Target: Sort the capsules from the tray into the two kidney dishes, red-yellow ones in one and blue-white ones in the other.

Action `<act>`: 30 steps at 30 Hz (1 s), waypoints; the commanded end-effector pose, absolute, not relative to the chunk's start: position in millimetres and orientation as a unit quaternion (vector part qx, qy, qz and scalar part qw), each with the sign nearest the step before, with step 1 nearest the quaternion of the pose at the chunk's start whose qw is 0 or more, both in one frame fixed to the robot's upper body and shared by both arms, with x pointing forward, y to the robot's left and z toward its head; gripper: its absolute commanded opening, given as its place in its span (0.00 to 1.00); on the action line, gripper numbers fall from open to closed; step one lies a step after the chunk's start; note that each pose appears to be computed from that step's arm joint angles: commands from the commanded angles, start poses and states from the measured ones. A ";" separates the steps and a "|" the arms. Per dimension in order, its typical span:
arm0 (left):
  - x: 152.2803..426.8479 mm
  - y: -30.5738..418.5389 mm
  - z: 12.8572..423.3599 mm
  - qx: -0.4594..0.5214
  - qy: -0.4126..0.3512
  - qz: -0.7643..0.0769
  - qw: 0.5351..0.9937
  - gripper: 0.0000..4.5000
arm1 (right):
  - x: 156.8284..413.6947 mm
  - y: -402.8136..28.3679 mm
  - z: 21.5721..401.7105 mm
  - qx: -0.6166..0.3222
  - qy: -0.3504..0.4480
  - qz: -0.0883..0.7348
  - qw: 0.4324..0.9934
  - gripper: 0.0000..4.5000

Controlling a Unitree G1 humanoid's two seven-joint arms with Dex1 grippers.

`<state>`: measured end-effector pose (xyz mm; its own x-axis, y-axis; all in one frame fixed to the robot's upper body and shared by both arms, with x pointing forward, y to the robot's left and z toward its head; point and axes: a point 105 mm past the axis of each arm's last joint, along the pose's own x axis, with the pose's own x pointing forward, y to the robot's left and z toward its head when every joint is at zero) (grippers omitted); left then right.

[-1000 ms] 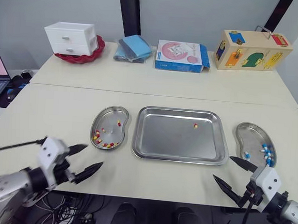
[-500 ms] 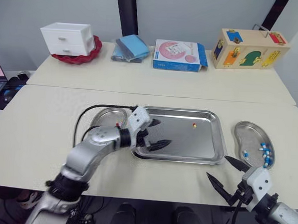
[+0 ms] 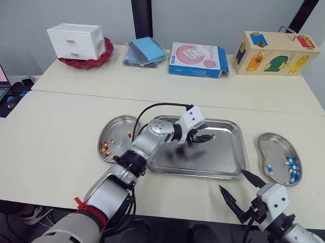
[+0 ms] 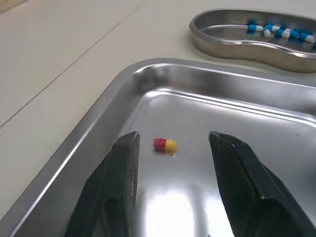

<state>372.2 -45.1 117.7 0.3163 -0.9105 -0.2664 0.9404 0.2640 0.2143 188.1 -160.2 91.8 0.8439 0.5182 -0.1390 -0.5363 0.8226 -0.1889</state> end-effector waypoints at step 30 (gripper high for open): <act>381.0 -69.9 86.5 0.195 0.094 -0.561 0.799 0.39 | 180.8 -149.6 110.3 -0.114 0.040 0.256 0.959 1.00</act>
